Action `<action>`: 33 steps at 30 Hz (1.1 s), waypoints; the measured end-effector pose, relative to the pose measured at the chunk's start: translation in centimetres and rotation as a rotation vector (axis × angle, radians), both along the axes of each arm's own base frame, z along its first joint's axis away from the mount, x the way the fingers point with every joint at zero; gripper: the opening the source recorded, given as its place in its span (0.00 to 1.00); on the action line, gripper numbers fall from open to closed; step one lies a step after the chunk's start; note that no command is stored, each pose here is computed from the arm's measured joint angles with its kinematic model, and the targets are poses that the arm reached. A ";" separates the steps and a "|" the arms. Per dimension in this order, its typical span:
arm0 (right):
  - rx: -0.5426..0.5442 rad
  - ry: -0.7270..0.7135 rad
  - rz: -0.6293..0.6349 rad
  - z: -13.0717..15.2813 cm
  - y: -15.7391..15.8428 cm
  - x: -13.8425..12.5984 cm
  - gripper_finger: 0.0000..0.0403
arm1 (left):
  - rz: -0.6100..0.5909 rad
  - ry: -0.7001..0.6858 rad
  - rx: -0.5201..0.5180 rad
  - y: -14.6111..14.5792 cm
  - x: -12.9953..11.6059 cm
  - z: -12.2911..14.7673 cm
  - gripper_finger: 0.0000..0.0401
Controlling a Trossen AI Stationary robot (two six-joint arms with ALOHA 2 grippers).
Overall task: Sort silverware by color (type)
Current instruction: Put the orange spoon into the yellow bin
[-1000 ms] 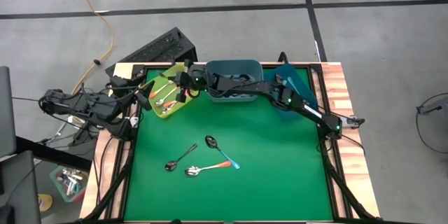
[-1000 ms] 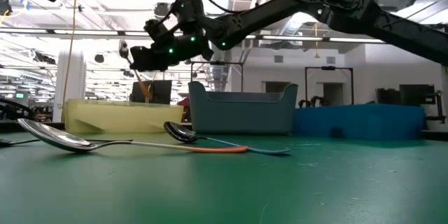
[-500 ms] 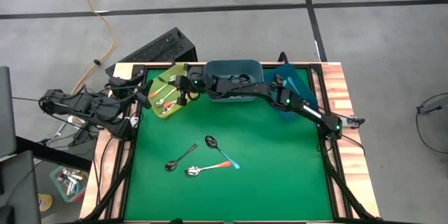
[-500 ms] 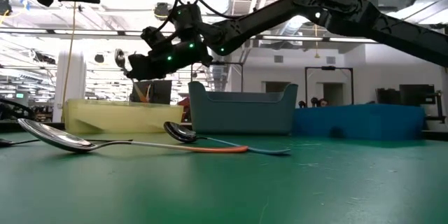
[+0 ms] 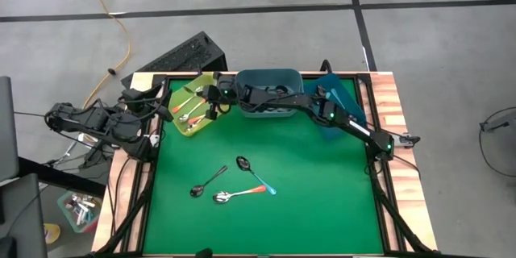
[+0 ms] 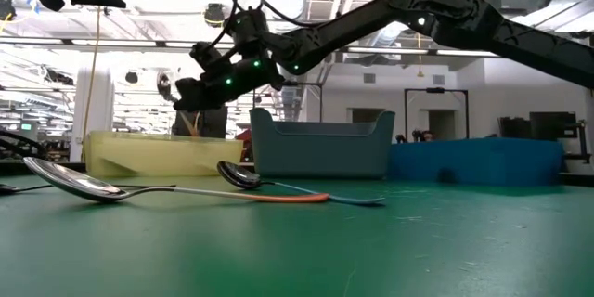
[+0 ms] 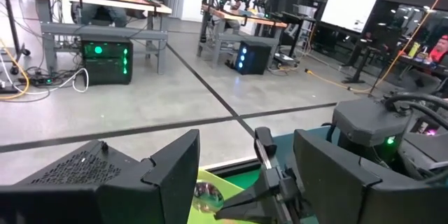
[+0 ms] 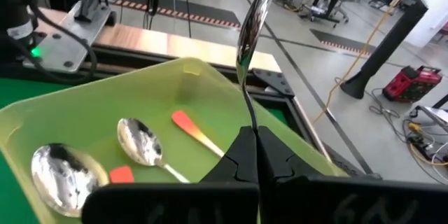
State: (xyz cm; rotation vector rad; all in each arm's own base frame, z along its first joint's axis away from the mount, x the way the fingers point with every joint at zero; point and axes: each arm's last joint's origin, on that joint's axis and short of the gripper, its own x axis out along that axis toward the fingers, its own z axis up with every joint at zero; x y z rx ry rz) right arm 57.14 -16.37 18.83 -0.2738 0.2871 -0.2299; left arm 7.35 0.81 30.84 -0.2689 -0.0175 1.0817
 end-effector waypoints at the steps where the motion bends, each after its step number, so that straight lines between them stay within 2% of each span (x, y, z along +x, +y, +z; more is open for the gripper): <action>1: 0.001 0.005 0.000 -0.1 0.0 0.0 0.00 | 0.000 0.000 0.000 0.0 0.0 0.0 0.54; 8: 0.003 0.024 0.006 -0.2 0.3 0.0 0.00 | 0.000 0.000 0.000 0.0 0.0 0.0 0.54; 14: 0.018 0.076 0.004 -2.6 0.2 0.2 0.00 | -0.002 -0.004 -0.003 0.0 0.0 0.0 0.54; 28: 0.001 0.062 0.010 -2.6 0.0 0.2 0.00 | -0.002 -0.002 -0.003 0.0 0.0 0.0 0.54; 33: 0.009 0.071 0.016 -3.6 0.0 0.4 0.00 | -0.002 -0.001 -0.003 0.0 0.0 0.0 0.54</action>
